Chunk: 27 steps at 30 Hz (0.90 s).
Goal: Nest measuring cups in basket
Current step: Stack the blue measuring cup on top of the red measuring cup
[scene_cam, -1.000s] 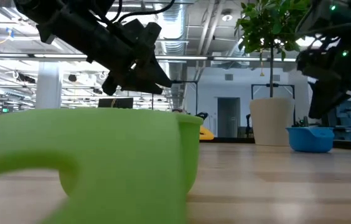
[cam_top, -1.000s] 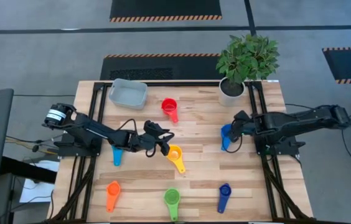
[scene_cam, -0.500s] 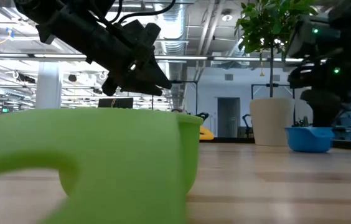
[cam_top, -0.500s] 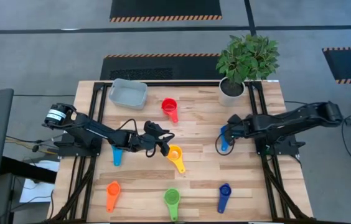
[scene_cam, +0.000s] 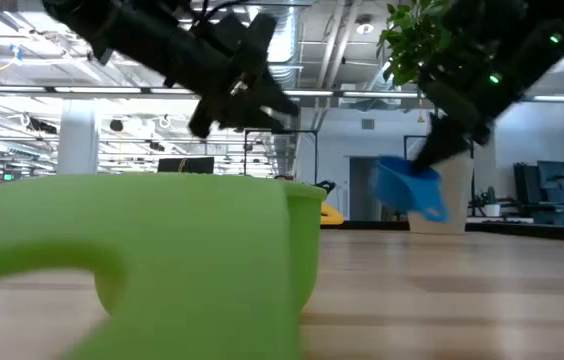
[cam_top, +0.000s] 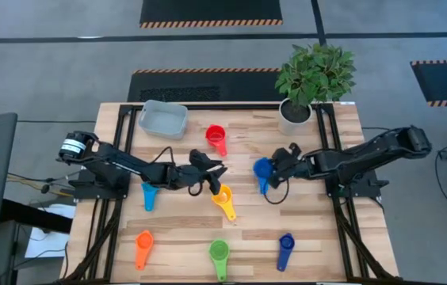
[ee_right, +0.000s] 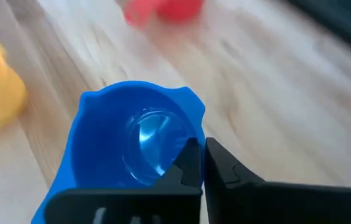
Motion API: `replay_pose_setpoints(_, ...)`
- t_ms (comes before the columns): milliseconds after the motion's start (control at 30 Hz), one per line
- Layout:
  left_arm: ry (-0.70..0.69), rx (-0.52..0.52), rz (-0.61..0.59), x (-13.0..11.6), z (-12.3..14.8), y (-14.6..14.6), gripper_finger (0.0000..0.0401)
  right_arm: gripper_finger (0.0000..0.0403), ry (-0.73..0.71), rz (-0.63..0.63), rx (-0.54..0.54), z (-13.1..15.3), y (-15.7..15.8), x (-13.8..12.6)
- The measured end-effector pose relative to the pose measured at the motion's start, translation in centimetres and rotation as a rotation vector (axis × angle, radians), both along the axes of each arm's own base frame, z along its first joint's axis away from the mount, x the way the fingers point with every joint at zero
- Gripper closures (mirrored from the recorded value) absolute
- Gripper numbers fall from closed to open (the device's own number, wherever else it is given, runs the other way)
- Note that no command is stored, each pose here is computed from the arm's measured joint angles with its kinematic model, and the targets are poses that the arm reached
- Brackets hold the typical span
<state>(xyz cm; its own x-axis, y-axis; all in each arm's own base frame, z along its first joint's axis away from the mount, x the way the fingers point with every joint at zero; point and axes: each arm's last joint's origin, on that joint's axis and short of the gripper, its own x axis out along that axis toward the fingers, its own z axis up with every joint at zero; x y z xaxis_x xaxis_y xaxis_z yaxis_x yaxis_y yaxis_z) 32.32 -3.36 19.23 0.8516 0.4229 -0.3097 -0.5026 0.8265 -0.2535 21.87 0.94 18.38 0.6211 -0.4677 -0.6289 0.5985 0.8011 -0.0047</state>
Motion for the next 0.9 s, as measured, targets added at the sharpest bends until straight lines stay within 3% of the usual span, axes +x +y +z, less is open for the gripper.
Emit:
replay_pose_setpoints(200, 0.087, 0.173, -0.023, 2.5, 2.8, -0.1, 0.0209, 0.0384, 0.003, 0.004, -0.114, 1.4, 0.8, 3.4)
replay_pose_setpoints(367, 0.195, 0.284, -0.064, 3.9, 4.6, 0.3, 0.02, 0.039, 0.018, 0.053, -0.145, 2.1, 1.5, 5.8)
replay_pose_setpoints(900, 0.286, 0.223, -0.115, 4.6, 4.3, 1.5, 0.0221, 0.0384, -0.09, 0.127, -0.172, 4.8, 3.0, 7.6)
